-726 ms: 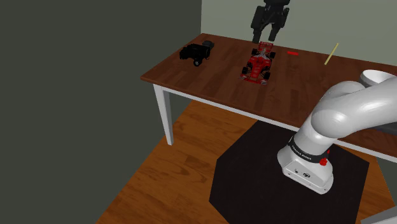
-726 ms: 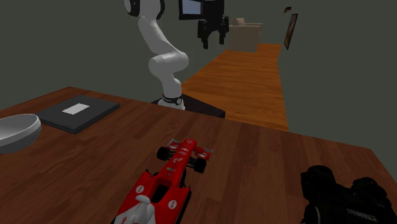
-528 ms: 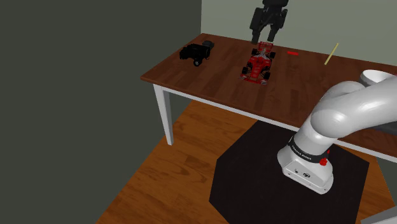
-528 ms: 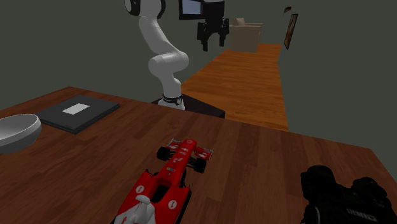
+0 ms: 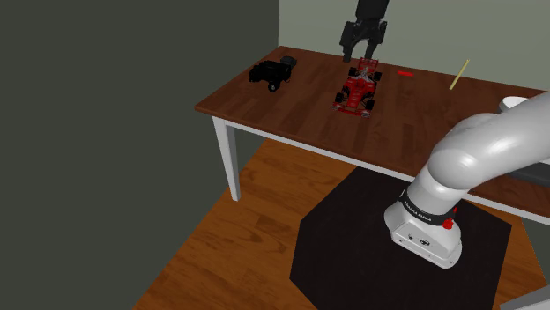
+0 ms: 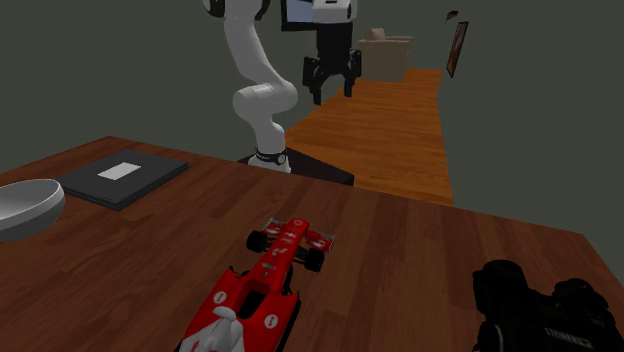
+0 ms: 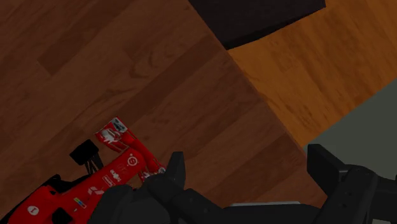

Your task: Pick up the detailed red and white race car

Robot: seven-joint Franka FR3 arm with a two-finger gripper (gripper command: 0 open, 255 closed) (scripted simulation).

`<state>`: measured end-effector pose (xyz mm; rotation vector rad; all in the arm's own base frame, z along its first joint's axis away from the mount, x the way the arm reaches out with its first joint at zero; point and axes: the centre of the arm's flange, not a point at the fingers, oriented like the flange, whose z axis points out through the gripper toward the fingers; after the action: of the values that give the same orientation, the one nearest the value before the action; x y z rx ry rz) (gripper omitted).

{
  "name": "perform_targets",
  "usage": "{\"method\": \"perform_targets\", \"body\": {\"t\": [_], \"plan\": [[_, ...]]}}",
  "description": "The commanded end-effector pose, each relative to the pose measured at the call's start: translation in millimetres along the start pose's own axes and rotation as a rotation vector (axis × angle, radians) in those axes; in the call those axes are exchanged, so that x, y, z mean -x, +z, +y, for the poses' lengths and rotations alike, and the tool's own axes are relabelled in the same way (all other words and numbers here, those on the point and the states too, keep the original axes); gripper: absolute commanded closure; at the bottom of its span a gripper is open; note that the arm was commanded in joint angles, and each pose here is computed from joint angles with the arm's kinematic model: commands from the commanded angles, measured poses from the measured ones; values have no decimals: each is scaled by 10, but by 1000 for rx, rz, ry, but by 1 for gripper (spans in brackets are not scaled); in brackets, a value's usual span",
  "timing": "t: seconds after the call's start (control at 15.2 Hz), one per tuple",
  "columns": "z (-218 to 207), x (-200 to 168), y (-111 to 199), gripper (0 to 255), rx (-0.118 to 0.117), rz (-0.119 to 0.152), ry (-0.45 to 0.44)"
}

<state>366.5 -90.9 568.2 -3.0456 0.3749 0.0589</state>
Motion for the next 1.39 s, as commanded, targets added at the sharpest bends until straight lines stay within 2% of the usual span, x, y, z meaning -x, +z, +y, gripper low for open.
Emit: {"method": "perform_targets", "body": {"t": [0.0,1.32], "plan": [[174,-151,96,0,8,0,21],[2095,-1676,834,0,84,-3,228]]}}
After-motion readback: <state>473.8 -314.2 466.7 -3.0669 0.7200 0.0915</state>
